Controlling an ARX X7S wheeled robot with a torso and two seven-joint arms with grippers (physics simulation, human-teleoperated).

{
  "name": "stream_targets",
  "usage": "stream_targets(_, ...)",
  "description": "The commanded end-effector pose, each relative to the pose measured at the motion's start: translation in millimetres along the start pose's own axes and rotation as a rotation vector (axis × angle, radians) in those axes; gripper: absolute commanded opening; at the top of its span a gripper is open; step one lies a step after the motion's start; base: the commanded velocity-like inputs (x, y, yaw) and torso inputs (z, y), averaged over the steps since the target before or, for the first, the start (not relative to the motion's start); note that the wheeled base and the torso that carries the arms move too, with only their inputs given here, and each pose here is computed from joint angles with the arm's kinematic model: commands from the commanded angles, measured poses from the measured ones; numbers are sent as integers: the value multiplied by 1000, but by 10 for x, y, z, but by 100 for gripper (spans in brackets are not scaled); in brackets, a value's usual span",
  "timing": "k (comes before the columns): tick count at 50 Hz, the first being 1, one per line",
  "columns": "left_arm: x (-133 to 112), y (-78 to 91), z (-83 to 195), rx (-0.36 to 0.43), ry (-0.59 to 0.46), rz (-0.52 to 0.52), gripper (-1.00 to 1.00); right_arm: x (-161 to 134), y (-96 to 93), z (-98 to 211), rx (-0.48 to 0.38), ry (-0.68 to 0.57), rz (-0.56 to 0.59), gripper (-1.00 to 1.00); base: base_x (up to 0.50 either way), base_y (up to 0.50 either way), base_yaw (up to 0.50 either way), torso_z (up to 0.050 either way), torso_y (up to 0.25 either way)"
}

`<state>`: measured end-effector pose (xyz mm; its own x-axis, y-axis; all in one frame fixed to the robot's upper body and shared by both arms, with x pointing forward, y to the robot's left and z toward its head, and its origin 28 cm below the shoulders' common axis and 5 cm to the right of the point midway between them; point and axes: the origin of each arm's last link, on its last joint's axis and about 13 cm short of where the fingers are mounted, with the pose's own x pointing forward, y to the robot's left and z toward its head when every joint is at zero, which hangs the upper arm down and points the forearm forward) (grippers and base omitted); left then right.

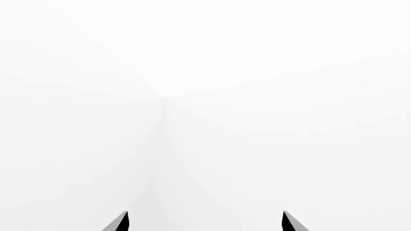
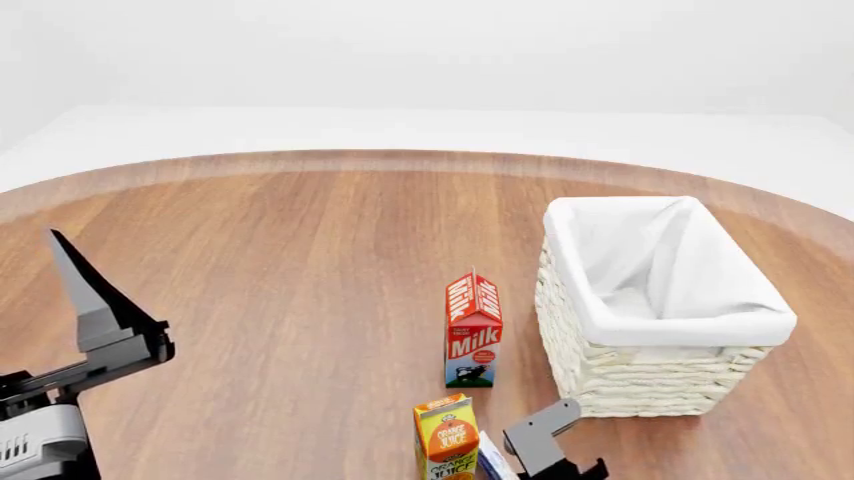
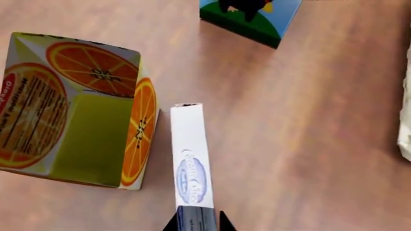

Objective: Pick up the cream cheese box and the butter, and put them in the basket.

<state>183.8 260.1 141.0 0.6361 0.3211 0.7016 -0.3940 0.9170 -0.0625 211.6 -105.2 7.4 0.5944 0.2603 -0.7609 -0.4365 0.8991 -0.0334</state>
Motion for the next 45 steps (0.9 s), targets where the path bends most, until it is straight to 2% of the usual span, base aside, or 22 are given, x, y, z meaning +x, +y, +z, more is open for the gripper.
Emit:
stream_targets(1,-2,17,-10,9,-6,-2,100,28,-25,39,-22,-21,-20,-100,0,0,0,0,0)
stream_targets(11,-5,18,-16,9,-5,-3,100,10,-29,74,-22,-29,-18,-100,1,0,0,0,0)
stream_targets(14,-3,23,-12,10,-6,-2,100,-78,-65,216,27,-98,-32,-100,0,0,0,0,0)
stream_targets(17,4,31,-1,10,-9,1,100,-307,-99,386,25,-218,-82,-100,0,0,0,0,0)
stream_targets(19,2,31,-1,11,-9,2,100,-553,-124,489,-14,-330,-160,-100,0,0,0,0,0)
stream_targets(21,-1,29,8,10,-10,0,100,-767,-149,546,-3,-400,-219,-100,0,0,0,0,0)
stream_targets(26,1,22,14,9,-12,-3,100,-1155,-159,608,-40,-516,-278,-100,0,0,0,0,0)
stream_targets(32,8,30,23,8,-15,0,100,-1444,-128,630,-47,-581,-293,-100,0,0,0,0,0)
stream_targets(45,8,32,30,7,-14,1,100,-1777,-131,643,-54,-647,-338,-100,0,0,0,0,0)
